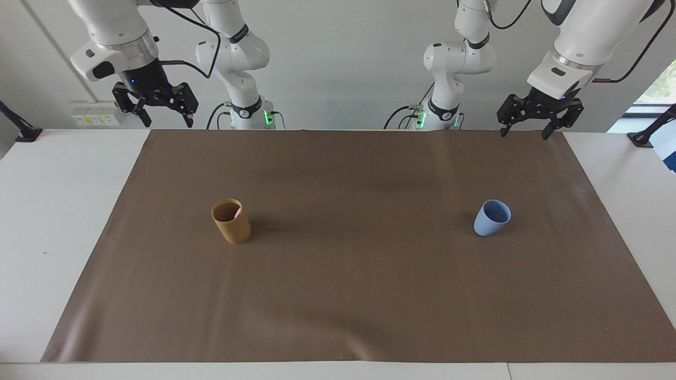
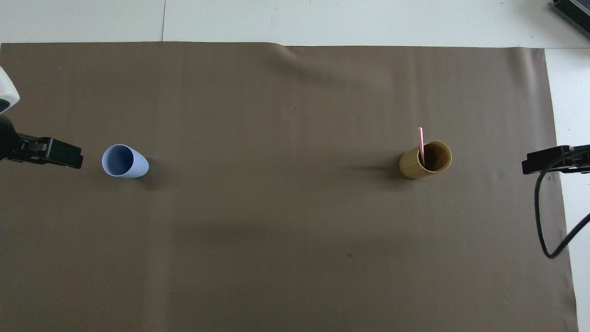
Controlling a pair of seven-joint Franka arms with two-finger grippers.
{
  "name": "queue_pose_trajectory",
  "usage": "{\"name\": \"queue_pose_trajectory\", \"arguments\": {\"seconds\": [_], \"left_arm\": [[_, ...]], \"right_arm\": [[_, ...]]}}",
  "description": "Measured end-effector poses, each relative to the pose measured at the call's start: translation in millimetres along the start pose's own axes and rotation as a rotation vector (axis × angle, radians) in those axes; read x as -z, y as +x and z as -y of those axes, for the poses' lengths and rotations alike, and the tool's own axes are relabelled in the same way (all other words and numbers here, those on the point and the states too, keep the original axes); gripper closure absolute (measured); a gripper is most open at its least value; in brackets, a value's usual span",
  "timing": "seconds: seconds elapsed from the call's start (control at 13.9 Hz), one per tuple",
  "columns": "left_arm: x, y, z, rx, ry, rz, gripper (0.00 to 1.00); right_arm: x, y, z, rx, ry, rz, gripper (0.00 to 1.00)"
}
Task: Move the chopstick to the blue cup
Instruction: 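Reach the left gripper to the blue cup and grasp it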
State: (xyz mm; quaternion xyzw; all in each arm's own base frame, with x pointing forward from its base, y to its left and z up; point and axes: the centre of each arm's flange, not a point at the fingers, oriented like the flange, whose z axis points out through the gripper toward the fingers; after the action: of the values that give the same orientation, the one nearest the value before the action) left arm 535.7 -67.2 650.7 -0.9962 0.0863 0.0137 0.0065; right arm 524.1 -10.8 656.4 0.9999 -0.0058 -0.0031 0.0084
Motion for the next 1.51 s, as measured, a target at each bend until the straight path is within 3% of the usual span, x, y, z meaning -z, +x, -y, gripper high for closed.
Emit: {"name": "queue_pose_trajectory", "arguments": {"seconds": [0.93, 1.51], "left_arm": [[-9.8, 1.0, 27.7, 0.041, 0.0, -0.015, 0.0], [-128.6, 30.5, 33.7, -0.018, 0.005, -0.072, 0.0]], "right_arm": [[0.0, 0.0, 0.0, 0.0, 0.0, 0.0, 0.0], [0.0, 0.0, 0.0, 0.0, 0.0, 0.0, 0.0]]}}
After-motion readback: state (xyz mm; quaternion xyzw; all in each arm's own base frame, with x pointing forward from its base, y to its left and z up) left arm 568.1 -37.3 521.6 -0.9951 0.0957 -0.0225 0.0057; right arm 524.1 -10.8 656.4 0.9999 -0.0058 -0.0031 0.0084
